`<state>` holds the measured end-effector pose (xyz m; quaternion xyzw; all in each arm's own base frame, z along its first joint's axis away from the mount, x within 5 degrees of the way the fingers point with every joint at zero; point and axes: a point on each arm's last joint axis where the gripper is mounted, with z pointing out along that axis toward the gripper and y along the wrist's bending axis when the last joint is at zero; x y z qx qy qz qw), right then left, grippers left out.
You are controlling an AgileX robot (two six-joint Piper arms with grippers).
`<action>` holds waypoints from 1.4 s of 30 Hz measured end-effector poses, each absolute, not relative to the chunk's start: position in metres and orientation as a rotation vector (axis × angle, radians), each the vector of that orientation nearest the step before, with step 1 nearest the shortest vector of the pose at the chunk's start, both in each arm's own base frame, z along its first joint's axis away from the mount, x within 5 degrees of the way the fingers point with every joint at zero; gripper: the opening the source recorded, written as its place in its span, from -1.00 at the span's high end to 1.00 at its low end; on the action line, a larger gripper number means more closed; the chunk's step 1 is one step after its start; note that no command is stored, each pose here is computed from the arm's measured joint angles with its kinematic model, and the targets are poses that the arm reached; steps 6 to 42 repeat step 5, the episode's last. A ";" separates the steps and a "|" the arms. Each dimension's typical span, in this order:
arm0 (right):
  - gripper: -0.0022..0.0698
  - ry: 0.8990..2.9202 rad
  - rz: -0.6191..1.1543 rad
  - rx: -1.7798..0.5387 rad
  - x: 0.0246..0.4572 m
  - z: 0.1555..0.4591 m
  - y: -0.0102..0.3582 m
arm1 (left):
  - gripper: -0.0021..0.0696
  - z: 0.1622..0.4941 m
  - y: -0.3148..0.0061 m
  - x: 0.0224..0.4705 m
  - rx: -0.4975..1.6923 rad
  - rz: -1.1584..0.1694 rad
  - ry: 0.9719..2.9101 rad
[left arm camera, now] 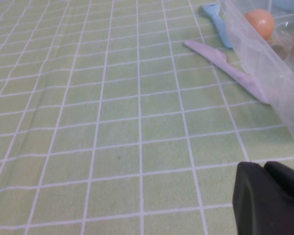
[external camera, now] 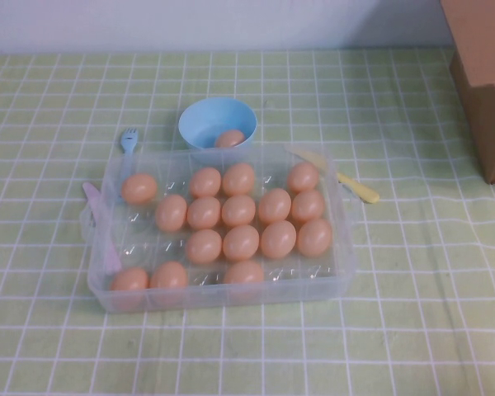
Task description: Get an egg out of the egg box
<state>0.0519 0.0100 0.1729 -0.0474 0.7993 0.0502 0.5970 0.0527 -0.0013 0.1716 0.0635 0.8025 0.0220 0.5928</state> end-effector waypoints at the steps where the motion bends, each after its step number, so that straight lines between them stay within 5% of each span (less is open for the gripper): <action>1: 0.99 1.855 0.117 -0.110 0.052 0.173 0.010 | 0.95 0.172 -0.001 0.053 0.148 0.051 1.866; 42: 0.99 1.855 0.117 -0.110 0.052 0.173 0.010 | 0.95 0.172 -0.001 0.053 0.147 0.051 1.866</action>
